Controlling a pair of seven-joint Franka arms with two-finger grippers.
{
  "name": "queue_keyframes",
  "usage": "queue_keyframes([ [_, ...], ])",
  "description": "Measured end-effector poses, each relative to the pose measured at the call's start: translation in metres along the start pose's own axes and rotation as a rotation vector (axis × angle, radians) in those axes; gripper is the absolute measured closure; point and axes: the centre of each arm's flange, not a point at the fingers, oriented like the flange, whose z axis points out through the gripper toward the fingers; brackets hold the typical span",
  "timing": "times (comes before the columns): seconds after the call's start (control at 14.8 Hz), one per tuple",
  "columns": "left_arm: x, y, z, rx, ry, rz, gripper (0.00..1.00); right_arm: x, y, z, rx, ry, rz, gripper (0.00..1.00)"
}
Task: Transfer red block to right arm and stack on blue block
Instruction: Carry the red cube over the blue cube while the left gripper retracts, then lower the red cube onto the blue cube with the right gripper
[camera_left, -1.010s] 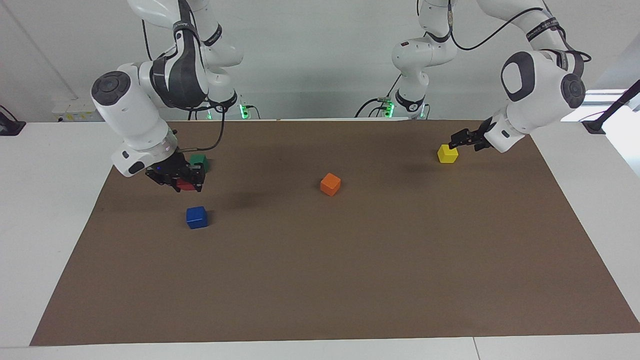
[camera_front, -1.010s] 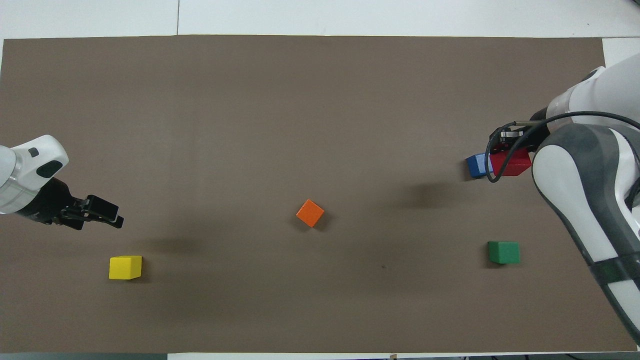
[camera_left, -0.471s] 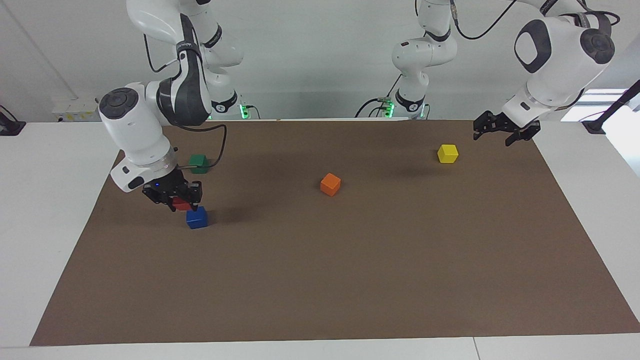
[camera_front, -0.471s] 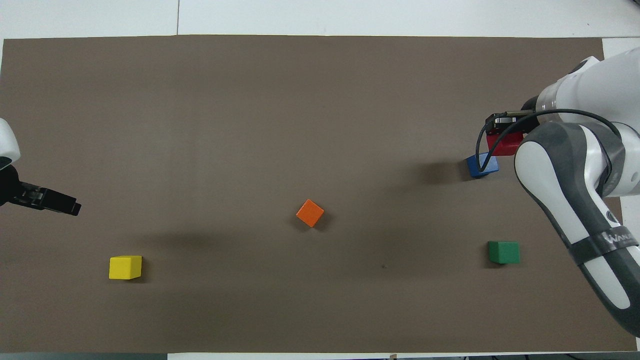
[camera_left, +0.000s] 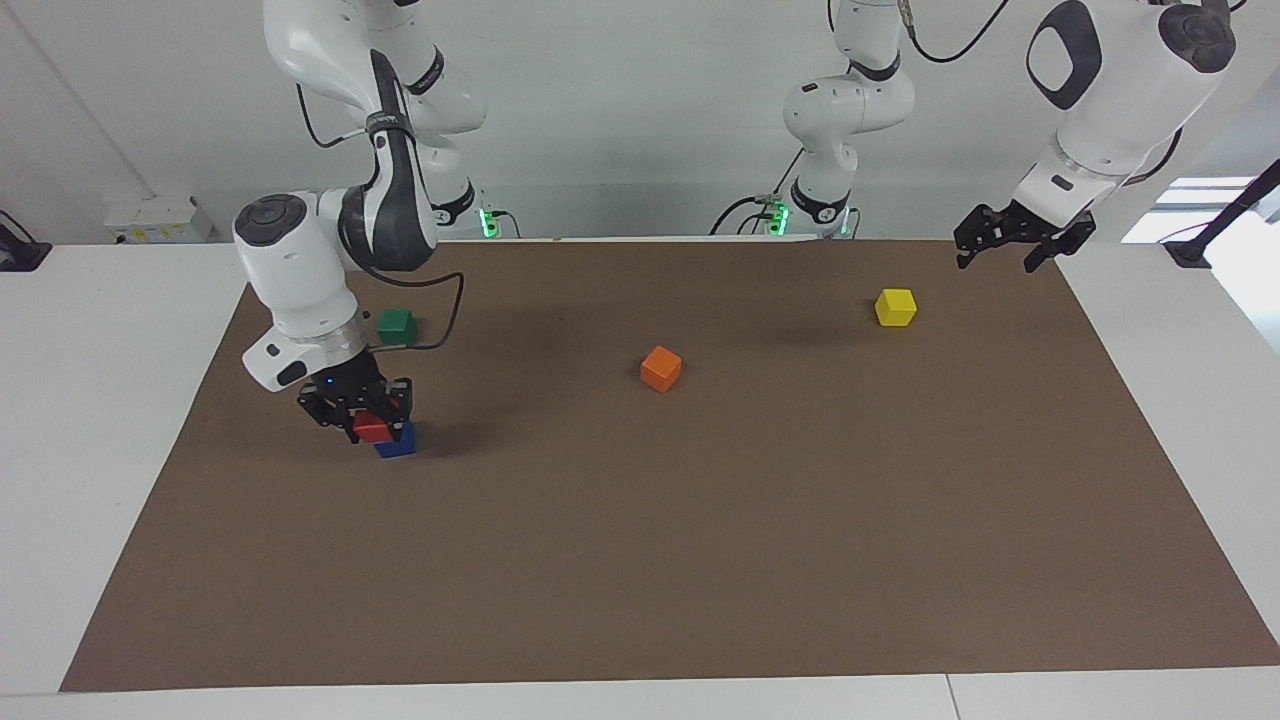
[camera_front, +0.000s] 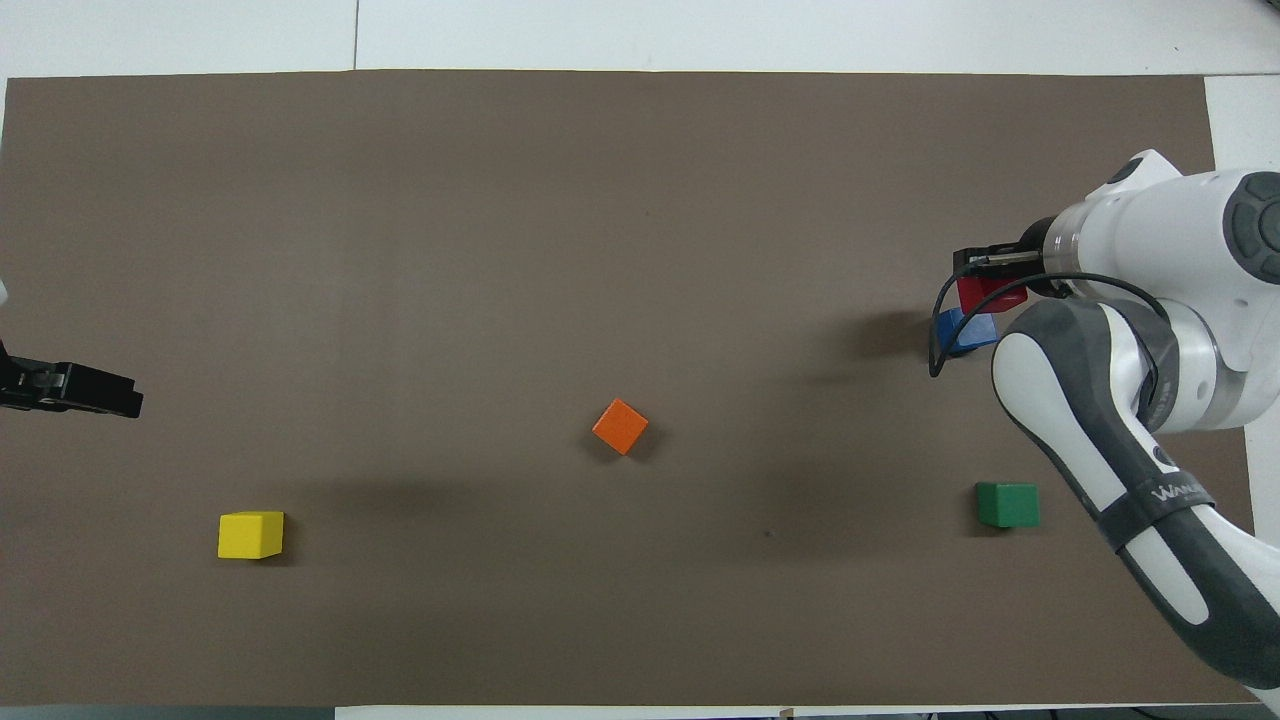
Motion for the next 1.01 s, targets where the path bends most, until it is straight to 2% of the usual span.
queue_keyframes([
  [0.27,0.029,-0.025,0.007,-0.023,-0.010,-0.059,0.00,-0.027,0.004,0.012,-0.003,0.026,0.004,0.45],
  [0.54,0.049,-0.013,0.022,-0.031,-0.084,-0.036,0.00,-0.038,0.006,0.015,-0.014,0.047,-0.004,0.45],
  [1.01,0.049,-0.021,0.007,-0.027,-0.056,-0.061,0.00,-0.041,0.026,0.017,-0.033,0.050,-0.020,0.45],
])
